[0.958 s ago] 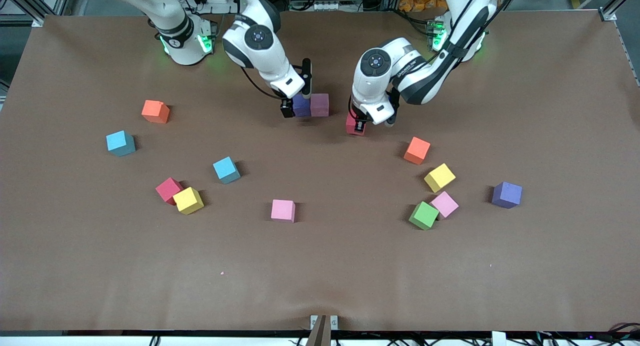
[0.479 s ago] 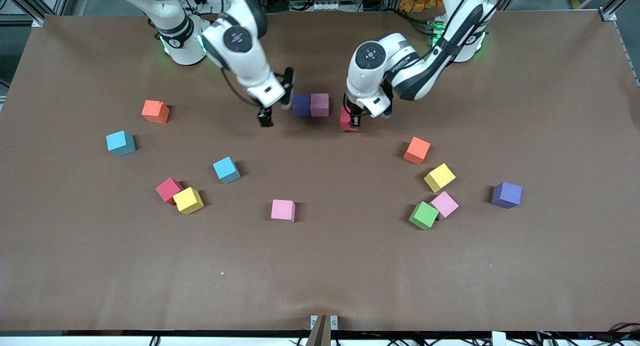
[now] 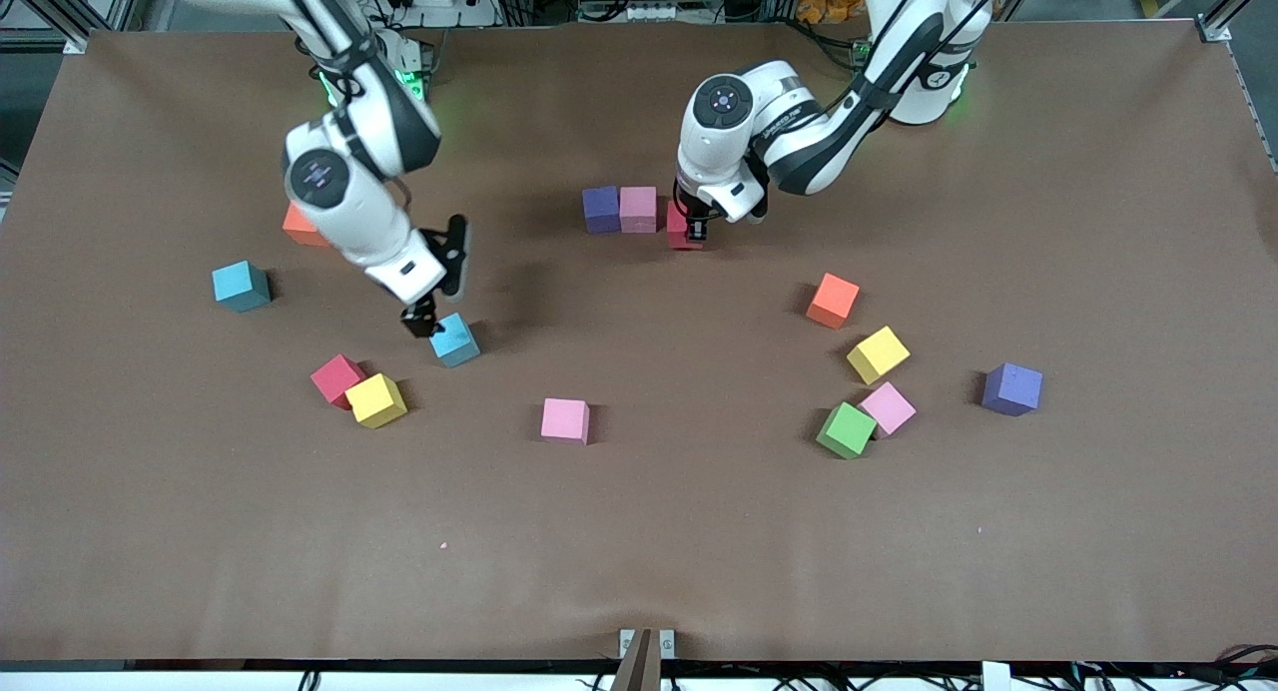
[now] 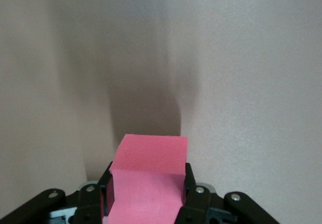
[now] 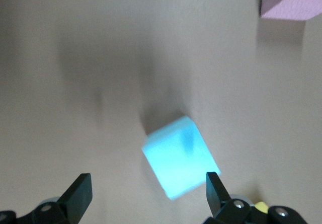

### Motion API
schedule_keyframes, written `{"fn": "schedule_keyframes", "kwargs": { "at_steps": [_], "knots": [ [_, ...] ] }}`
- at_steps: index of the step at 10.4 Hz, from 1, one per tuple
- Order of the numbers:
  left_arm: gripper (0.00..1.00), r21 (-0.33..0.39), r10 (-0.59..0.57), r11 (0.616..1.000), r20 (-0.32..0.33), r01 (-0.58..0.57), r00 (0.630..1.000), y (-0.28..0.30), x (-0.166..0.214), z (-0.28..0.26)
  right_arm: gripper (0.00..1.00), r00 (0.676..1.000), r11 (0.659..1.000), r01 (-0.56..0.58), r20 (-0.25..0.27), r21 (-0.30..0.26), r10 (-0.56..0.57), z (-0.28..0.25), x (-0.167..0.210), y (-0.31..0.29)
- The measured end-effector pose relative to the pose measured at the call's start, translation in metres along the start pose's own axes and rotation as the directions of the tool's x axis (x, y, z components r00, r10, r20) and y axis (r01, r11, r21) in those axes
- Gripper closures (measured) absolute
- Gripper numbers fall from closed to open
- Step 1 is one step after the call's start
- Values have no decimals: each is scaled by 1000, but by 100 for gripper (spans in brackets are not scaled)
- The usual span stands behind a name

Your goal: Arrange 11 blocks into digit 3

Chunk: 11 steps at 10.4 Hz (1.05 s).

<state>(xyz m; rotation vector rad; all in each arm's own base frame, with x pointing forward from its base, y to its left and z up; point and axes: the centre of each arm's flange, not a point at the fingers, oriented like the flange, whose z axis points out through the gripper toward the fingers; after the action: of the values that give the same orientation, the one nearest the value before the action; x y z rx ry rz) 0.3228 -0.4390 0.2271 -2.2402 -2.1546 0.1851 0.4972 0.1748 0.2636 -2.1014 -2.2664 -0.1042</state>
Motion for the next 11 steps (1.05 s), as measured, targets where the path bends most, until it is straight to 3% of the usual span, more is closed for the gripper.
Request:
{"fn": "schedule_keyframes", "kwargs": {
  "at_steps": [2, 5, 8, 11],
  "knots": [
    [46, 7, -24, 1000, 6, 24, 1000, 0, 0, 5, 0, 996, 997, 78, -33, 22, -77, 17, -9, 15],
    [46, 12, -71, 997, 1, 71, 997, -5, -2, 8, 0, 988, 989, 144, -52, 16, -143, 26, 11, 21],
    [46, 16, -110, 994, -3, 110, 994, -13, -6, 10, 0, 985, 985, 172, -30, -1, -172, 46, 12, 26],
    [46, 18, -93, 995, -7, 94, 996, -22, -12, 12, 0, 982, 982, 188, -30, 22, -188, 67, 6, 24]
  ]
}}
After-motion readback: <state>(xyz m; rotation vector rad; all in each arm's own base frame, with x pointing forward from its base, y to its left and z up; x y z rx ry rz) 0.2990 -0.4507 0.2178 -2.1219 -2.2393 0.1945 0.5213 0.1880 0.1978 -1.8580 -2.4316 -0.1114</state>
